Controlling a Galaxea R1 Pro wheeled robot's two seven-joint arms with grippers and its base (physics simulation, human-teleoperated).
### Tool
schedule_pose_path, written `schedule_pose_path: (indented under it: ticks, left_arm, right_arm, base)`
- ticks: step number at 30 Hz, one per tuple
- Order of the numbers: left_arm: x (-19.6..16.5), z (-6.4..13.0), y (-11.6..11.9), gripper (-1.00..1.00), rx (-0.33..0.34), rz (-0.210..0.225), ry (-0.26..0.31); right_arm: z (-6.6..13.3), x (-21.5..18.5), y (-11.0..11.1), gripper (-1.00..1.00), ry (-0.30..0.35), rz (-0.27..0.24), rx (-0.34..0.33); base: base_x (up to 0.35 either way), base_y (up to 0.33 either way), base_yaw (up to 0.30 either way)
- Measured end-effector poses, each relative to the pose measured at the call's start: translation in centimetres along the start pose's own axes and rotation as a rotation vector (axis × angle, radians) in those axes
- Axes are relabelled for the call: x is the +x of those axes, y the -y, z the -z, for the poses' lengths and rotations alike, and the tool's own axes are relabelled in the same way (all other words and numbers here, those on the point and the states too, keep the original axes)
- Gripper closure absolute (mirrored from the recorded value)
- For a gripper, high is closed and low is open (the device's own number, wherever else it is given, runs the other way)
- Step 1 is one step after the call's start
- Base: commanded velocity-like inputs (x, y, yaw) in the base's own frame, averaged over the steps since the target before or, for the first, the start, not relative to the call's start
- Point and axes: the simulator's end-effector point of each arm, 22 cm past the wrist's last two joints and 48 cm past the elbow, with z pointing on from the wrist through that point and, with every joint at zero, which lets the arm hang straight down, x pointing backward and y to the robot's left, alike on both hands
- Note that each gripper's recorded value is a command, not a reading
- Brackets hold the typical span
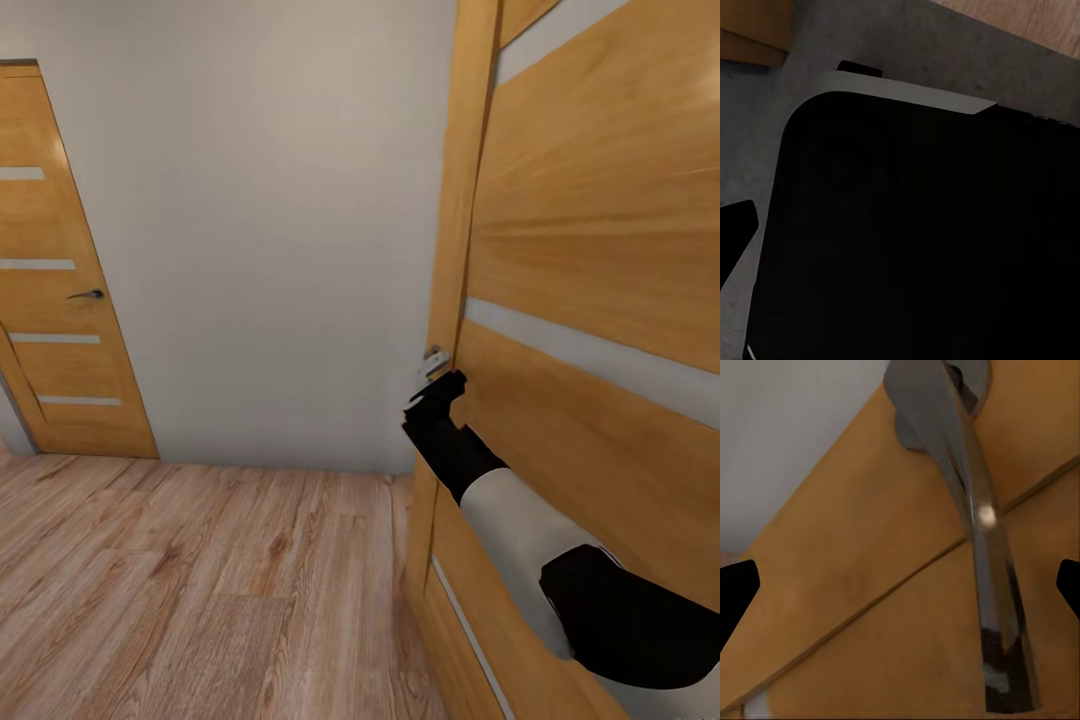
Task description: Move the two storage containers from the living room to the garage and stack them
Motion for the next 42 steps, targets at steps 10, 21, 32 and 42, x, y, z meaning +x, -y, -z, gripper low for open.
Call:
schedule_pose_path:
  ticks: [10,21,32,42]
  left_arm:
    - [0.0,0.0,0.0,-1.0,0.0,0.0,0.001]
    - [-0.1,0.0,0.0,-1.0,0.0,-0.001,0.001]
    - [0.0,0.0,0.0,-1.0,0.0,0.0,0.001]
    - [0.0,0.0,0.0,-1.0,0.0,0.0,0.001]
  right_arm:
    - [-1.2,1.8,-0.5,-1.0,-0.053,0.009,-0.023]
    - [-3.1,2.5,1.4,-1.0,-0.055,0.029,-0.009]
    - [-5.4,5.8,7.5,-1.0,-0.1,0.036,0.075]
    - [-6.5,8.7,11.0,-1.0,-0.145,0.051,0.127]
  base:
    - [0.0,0.0,0.0]
    - [0.0,0.0,0.0]
    - [0.0,0.0,0.0]
    - [0.0,0.0,0.0]
